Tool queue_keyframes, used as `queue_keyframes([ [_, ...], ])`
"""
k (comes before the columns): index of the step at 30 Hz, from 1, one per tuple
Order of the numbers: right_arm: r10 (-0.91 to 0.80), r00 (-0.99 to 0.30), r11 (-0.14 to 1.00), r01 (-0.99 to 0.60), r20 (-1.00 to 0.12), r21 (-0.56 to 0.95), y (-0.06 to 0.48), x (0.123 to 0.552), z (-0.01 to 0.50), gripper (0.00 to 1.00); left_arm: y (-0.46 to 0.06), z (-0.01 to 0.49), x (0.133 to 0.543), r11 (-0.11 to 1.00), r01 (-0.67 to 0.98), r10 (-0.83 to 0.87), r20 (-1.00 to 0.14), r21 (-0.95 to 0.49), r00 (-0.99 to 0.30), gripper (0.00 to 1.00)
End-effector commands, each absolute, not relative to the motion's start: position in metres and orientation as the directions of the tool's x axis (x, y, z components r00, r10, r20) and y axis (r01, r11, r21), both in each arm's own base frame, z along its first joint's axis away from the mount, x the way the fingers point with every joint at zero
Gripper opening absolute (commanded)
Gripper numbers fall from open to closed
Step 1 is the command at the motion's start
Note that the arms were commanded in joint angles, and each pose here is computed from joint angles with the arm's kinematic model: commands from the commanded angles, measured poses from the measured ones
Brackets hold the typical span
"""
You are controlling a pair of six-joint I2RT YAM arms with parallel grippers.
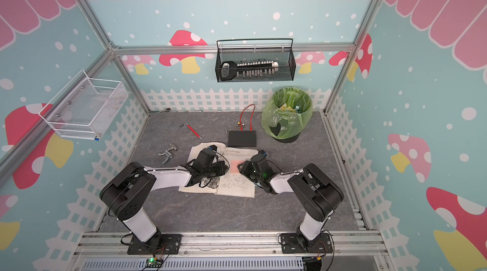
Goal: Peel off the used sticky note
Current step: Tear off the note from the book.
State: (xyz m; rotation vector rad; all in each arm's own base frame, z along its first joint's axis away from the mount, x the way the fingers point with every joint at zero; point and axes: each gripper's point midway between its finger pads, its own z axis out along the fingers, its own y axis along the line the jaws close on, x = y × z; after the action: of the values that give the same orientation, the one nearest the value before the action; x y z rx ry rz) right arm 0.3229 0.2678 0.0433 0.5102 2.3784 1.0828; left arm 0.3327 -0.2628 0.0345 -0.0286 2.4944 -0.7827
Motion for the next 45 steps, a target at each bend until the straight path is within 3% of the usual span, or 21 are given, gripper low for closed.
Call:
queue_keyframes([
  [1, 0.496, -0.836, 0.625, 0.156, -0.235, 0.765, 0.272, 0.318, 0.03, 0.48, -0.253, 0.002, 0.31, 0.864, 0.08, -0.144, -0.395, -0.498, -0.907, 0.0],
  [4, 0.497, -0.835, 0.626, 0.157, -0.236, 0.764, 0.272, 0.319, 0.029, 0.41, -0.252, 0.002, 0.31, 0.864, 0.081, -0.143, -0.395, -0.497, -0.907, 0.0],
  [10, 0.506, -0.826, 0.631, 0.159, -0.249, 0.759, 0.27, 0.321, 0.031, 0.0, -0.252, 0.002, 0.31, 0.864, 0.079, -0.145, -0.397, -0.497, -0.906, 0.0],
  [16, 0.516, -0.788, 0.65, 0.105, -0.336, 0.753, 0.265, 0.337, 0.062, 0.0, -0.251, 0.003, 0.309, 0.865, 0.078, -0.145, -0.396, -0.496, -0.907, 0.0],
  [26, 0.553, -0.617, 0.709, -0.005, -0.56, 0.705, 0.215, 0.371, 0.164, 0.0, -0.249, 0.001, 0.306, 0.865, 0.076, -0.144, -0.39, -0.496, -0.909, 0.0],
  [30, 0.526, -0.508, 0.778, -0.035, -0.682, 0.627, 0.176, 0.381, 0.217, 0.0, -0.25, 0.004, 0.307, 0.863, 0.079, -0.145, -0.394, -0.499, -0.908, 0.0],
  [38, 0.45, -0.246, 0.89, 0.054, -0.858, 0.452, 0.059, 0.413, 0.323, 0.0, -0.252, 0.014, 0.308, 0.854, 0.093, -0.148, -0.411, -0.512, -0.899, 0.0],
  [45, 0.411, -0.249, 0.91, 0.056, -0.877, 0.411, 0.028, 0.468, 0.345, 0.0, -0.251, 0.025, 0.308, 0.85, 0.1, -0.156, -0.429, -0.517, -0.89, 0.0],
])
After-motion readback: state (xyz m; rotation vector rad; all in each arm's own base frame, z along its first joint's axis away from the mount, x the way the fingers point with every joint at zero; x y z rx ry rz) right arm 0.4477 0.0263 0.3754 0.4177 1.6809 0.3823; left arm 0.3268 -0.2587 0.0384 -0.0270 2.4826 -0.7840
